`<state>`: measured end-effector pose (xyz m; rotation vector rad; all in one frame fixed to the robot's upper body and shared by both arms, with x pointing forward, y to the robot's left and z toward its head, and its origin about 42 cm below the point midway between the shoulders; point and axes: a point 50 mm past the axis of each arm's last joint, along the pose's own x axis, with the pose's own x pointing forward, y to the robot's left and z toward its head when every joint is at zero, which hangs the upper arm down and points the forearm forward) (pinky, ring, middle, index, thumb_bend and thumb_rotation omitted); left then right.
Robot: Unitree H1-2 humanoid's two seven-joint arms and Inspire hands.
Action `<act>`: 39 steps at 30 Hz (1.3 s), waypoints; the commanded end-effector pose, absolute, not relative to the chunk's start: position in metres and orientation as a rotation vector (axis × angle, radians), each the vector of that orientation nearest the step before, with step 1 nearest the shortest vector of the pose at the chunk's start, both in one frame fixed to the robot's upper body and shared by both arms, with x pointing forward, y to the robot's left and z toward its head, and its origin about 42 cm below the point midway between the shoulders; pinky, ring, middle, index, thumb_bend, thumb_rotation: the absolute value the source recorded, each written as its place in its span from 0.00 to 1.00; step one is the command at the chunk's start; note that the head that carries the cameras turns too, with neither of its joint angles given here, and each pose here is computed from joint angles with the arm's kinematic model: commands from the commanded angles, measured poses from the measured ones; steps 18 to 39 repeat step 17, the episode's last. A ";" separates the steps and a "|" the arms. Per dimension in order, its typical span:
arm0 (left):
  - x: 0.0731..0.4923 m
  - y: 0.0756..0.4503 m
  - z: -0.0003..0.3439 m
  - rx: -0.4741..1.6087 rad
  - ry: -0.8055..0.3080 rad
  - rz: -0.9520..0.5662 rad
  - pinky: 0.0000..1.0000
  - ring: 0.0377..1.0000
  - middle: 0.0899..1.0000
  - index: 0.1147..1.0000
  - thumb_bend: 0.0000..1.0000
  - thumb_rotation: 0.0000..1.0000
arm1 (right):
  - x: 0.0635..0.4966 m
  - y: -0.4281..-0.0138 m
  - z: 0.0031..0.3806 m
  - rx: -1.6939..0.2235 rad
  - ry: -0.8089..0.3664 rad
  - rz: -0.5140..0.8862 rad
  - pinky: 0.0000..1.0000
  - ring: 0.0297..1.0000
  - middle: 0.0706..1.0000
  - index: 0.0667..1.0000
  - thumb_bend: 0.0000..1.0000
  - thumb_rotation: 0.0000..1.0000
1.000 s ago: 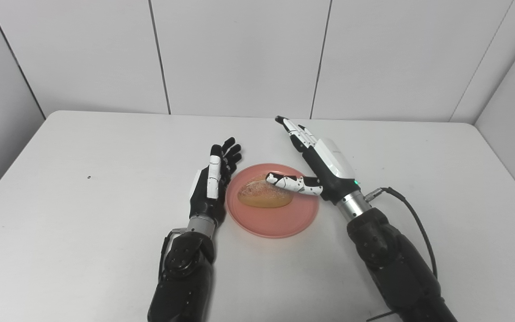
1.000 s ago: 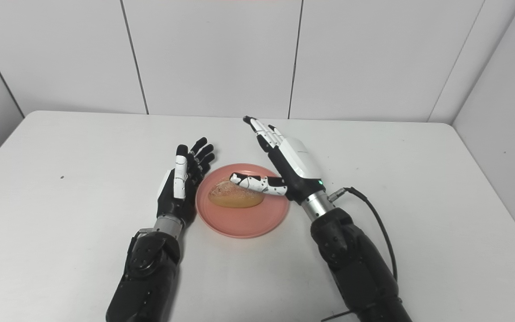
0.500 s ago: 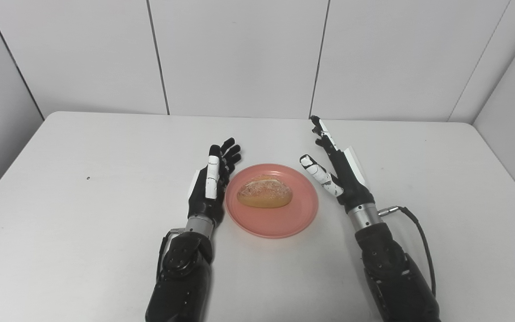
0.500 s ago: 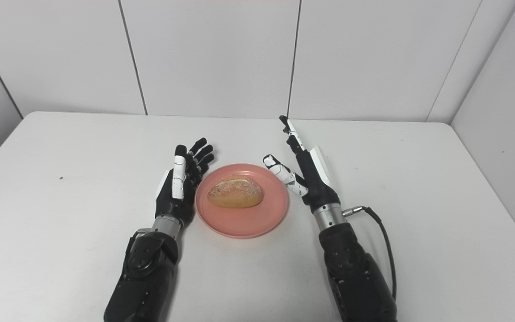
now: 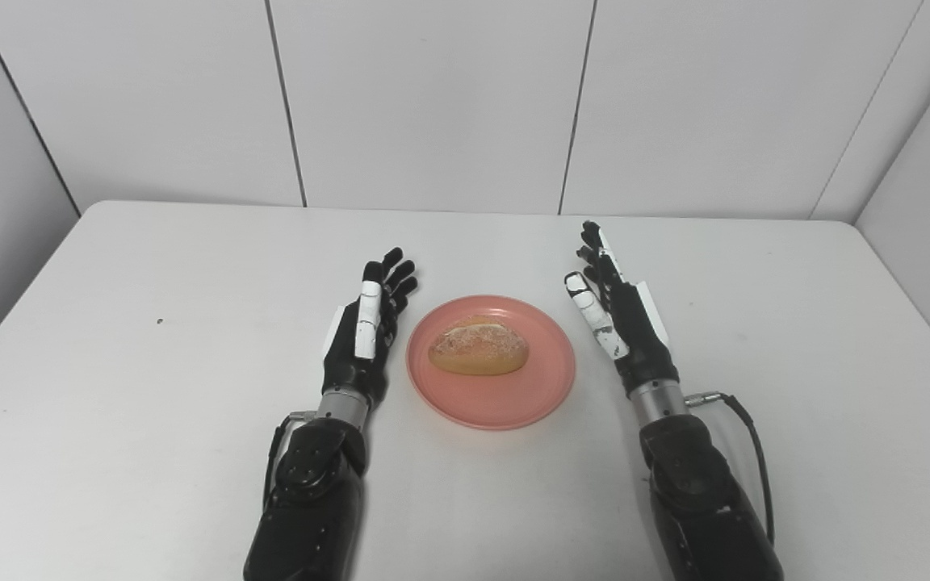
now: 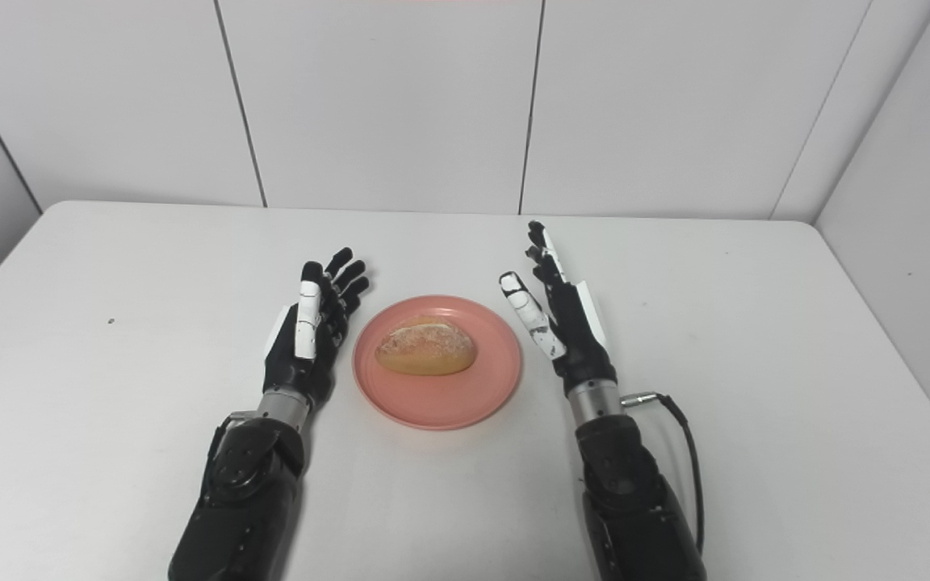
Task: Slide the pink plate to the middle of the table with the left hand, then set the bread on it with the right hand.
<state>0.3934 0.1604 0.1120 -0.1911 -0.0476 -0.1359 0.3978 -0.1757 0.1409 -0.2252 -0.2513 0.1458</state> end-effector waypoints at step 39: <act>0.383 0.174 0.120 -0.148 -0.120 -0.150 1.00 1.00 1.00 1.00 0.77 1.00 | 0.387 -0.167 0.148 -0.128 -0.259 0.129 1.00 1.00 1.00 1.00 0.69 0.98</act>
